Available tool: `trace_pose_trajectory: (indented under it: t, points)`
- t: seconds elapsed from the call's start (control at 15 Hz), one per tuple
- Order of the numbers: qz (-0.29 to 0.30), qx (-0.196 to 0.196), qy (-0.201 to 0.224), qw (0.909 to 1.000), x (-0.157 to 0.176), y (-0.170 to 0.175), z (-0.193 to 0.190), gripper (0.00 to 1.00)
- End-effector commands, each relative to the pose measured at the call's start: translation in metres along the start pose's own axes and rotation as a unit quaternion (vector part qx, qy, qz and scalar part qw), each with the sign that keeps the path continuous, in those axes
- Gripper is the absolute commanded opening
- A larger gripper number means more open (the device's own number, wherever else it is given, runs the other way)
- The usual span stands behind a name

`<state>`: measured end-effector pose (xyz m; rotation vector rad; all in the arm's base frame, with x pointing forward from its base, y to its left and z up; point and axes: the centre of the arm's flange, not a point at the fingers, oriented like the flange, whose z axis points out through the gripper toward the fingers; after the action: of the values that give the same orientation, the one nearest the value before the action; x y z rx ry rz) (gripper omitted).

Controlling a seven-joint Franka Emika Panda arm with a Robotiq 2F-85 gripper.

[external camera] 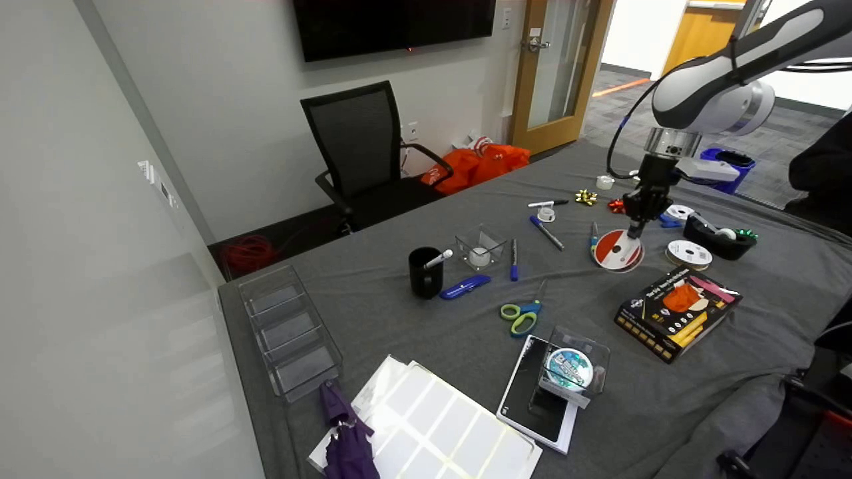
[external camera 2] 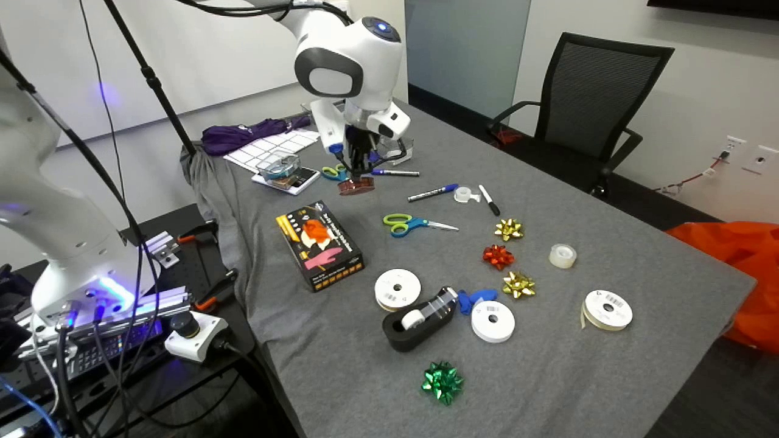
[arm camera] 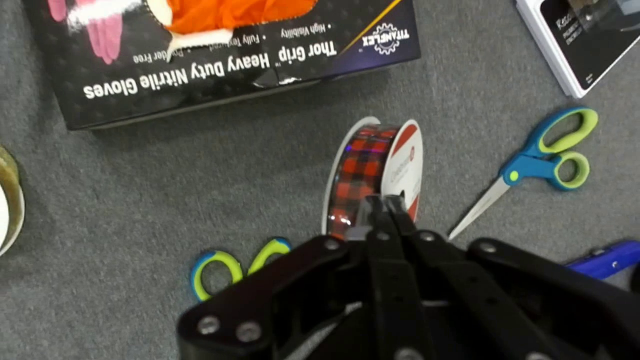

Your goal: Put the orange circular object on the black box

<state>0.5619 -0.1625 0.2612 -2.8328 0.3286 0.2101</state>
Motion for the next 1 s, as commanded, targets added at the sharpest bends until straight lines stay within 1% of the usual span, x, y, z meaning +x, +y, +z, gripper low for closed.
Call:
trace_pose_trajectory:
  t: [0.0, 0.27, 0.53, 0.8, 0.93]
  points:
    - [-0.023, -0.01, -0.013, 0.9996, -0.033, -0.002, -0.002, 0.0]
    - [-0.043, -0.008, -0.014, 0.999, -0.039, 0.005, -0.004, 0.0]
    - [-0.06, -0.005, 0.0, 0.9982, -0.027, 0.016, -0.005, 0.0]
    - [-0.069, -0.024, 0.022, 0.997, -0.014, 0.034, -0.004, 0.0]
    - [-0.069, -0.026, 0.024, 0.997, -0.014, 0.04, -0.005, 0.0]
